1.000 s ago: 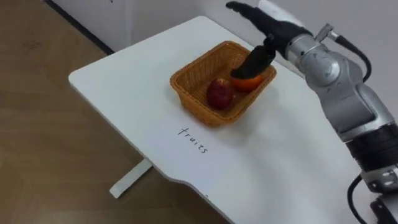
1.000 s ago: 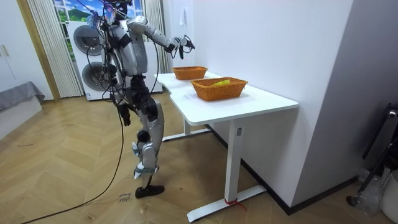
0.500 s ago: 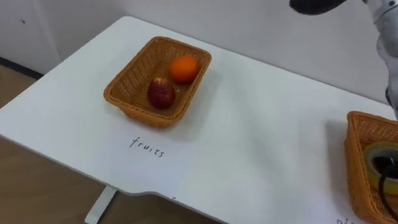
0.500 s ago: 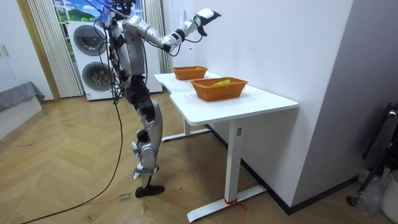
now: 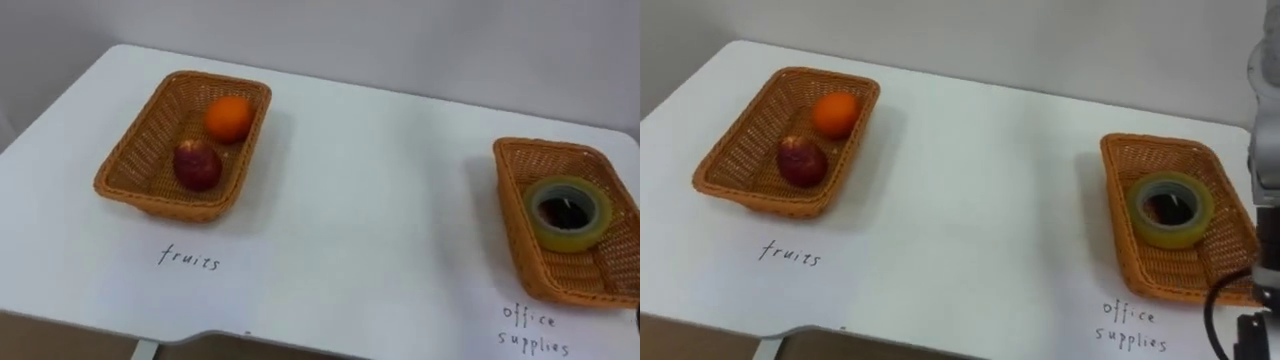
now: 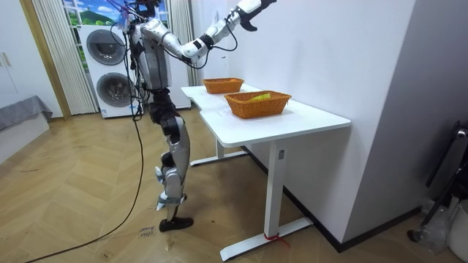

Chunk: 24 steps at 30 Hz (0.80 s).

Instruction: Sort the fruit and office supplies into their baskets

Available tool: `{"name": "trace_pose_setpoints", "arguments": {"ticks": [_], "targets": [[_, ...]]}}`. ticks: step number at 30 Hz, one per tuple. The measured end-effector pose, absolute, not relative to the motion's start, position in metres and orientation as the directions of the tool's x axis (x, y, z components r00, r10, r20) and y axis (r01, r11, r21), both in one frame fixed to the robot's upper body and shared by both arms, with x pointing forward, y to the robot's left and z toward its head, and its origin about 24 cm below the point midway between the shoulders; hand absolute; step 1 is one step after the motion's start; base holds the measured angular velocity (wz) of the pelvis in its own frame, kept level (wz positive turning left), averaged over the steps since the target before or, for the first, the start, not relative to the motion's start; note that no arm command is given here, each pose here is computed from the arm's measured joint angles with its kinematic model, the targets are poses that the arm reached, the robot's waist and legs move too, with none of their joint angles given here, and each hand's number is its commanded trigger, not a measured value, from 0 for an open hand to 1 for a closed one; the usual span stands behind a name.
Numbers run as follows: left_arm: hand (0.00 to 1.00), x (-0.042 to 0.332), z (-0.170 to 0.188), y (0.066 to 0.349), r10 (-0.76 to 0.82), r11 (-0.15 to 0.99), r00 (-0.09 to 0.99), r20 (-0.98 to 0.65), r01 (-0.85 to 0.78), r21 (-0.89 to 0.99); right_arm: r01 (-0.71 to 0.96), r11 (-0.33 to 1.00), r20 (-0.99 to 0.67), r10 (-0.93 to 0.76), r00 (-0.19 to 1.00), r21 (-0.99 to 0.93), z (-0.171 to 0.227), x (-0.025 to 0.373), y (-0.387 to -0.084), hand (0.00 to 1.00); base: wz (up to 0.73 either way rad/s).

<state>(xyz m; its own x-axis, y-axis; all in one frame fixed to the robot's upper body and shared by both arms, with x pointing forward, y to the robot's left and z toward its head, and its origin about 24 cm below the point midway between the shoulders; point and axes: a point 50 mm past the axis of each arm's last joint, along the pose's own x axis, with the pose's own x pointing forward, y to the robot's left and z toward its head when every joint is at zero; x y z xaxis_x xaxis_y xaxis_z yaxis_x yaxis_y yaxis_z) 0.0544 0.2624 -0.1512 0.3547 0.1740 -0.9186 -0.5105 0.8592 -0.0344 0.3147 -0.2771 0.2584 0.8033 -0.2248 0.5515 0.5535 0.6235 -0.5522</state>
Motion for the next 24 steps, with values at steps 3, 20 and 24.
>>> {"name": "trace_pose_setpoints", "arguments": {"ticks": [3, 20, 24], "targets": [[0.0, 0.055, -0.151, 0.264, 0.18, 0.859, 0.358, -0.916, -0.511, -0.031, 0.61, 0.619, 0.588, -0.278, 0.76, -0.495, 0.264, 0.31, -0.286, 0.0, -0.19], [0.0, 0.034, -0.152, 0.269, 0.235, 0.826, 0.329, -0.915, -0.563, 0.01, 0.883, 0.362, 0.601, -0.648, 0.468, -0.298, 0.212, 0.222, -0.373, 0.0, -0.16], [0.0, 0.023, -0.152, 0.272, 0.265, 0.808, 0.301, -0.916, -0.588, 0.04, 0.924, 0.304, 0.573, -0.725, 0.382, -0.231, 0.193, 0.195, -0.385, 0.0, -0.19]]}}
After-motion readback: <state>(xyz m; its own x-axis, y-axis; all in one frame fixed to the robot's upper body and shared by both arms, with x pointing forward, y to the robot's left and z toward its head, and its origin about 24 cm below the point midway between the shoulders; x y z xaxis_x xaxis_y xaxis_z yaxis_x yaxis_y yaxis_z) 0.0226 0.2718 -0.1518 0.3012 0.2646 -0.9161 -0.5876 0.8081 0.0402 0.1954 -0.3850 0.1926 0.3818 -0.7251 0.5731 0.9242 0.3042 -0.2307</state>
